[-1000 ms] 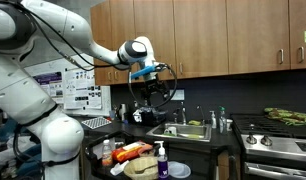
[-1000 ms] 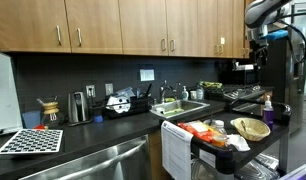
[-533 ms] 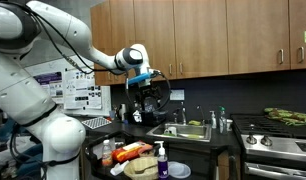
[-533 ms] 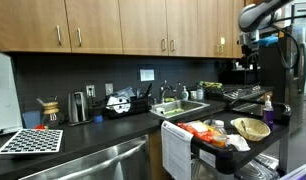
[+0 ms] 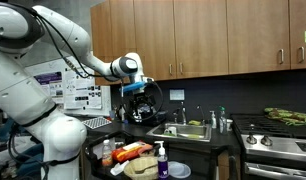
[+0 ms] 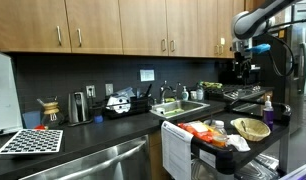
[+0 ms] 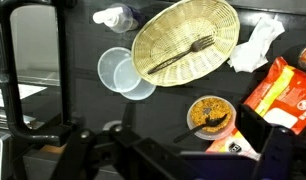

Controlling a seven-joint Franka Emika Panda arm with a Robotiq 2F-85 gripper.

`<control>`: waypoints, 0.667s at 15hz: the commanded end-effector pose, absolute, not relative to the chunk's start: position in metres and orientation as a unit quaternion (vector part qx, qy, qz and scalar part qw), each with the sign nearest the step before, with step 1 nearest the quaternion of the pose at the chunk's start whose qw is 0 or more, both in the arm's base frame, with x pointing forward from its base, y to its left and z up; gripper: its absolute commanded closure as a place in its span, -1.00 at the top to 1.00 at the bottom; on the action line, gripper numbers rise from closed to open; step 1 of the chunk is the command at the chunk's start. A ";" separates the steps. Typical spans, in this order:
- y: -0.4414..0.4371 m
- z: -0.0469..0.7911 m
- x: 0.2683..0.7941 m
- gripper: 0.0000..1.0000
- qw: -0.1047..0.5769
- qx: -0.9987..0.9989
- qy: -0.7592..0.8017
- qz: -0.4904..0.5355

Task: Move the white napkin backwards then use it to wipe the top shelf of the service trolley.

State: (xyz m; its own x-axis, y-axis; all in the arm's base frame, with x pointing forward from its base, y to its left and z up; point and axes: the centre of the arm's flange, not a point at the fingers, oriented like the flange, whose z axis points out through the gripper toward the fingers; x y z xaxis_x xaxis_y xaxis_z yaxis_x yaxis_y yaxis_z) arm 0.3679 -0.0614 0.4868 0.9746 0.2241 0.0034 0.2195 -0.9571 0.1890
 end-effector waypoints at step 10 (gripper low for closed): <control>-0.016 0.421 0.357 1.00 0.090 0.992 0.085 0.017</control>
